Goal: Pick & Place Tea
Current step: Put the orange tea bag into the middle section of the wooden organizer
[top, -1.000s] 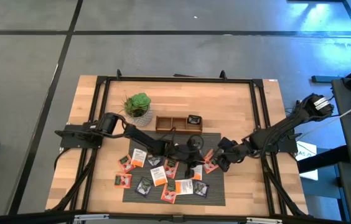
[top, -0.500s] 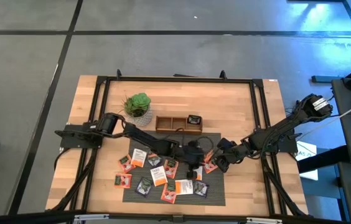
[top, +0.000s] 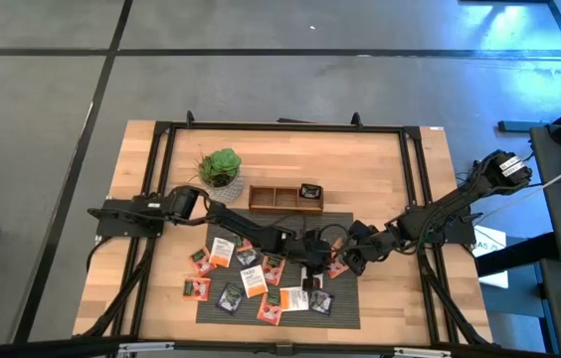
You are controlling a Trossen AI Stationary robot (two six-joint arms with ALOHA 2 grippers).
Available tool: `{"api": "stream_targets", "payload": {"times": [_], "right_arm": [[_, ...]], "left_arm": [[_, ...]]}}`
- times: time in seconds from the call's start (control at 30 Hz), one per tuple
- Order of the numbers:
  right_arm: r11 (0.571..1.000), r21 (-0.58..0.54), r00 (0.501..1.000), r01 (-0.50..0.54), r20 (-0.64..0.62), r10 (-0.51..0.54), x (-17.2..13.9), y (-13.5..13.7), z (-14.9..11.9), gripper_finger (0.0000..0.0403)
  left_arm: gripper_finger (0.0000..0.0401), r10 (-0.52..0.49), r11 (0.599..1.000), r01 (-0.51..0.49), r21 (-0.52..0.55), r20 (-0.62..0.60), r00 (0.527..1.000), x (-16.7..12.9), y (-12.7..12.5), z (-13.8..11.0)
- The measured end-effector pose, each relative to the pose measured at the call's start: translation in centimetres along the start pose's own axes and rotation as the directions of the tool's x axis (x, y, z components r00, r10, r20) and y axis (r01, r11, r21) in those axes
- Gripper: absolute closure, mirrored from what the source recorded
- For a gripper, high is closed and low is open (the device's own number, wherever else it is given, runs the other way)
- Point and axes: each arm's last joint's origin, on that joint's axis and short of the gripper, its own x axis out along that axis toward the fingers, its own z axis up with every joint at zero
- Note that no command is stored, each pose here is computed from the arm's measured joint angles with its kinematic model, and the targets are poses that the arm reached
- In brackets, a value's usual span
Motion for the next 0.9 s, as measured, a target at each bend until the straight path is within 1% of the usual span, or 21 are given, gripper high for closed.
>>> {"api": "stream_targets", "payload": {"times": [0.1, 0.2, 0.27, 0.53, 0.8, 0.9], "right_arm": [[1.000, 0.009, 1.000, 0.000, -0.001, 0.000, 0.0, 0.0, 0.0, 0.0287], [0.997, 0.075, 1.000, 0.001, -0.003, -0.001, 0.0, 0.0, 0.0, 0.0287], [0.995, 0.100, 1.000, 0.002, -0.004, -0.002, 0.0, 0.0, 0.0, 0.0287], [0.992, 0.119, 0.999, 0.045, -0.033, -0.041, 1.1, -0.3, -0.4, 0.0287], [0.992, 0.124, 0.999, 0.004, -0.044, 0.002, 1.5, 0.0, -0.3, 0.0288], [0.993, 0.121, 0.999, 0.003, -0.045, 0.002, 1.5, 0.0, -0.3, 0.0297]], "left_arm": [[0.0343, -0.002, 1.000, 0.002, 0.000, -0.010, 1.000, 0.0, 0.0, -0.1], [0.0343, 0.001, 1.000, -0.001, 0.001, -0.011, 1.000, 0.0, 0.0, -0.1], [0.0343, 0.003, 1.000, -0.003, 0.001, -0.011, 1.000, 0.0, 0.0, -0.1], [0.0343, 0.005, 1.000, -0.005, 0.003, -0.015, 1.000, 0.0, 0.0, -0.2], [0.0343, 0.026, 1.000, -0.026, 0.004, -0.013, 1.000, 0.0, 0.0, -0.2], [0.0342, 0.028, 1.000, -0.028, 0.004, -0.013, 1.000, 0.0, 0.1, -0.3]]}}
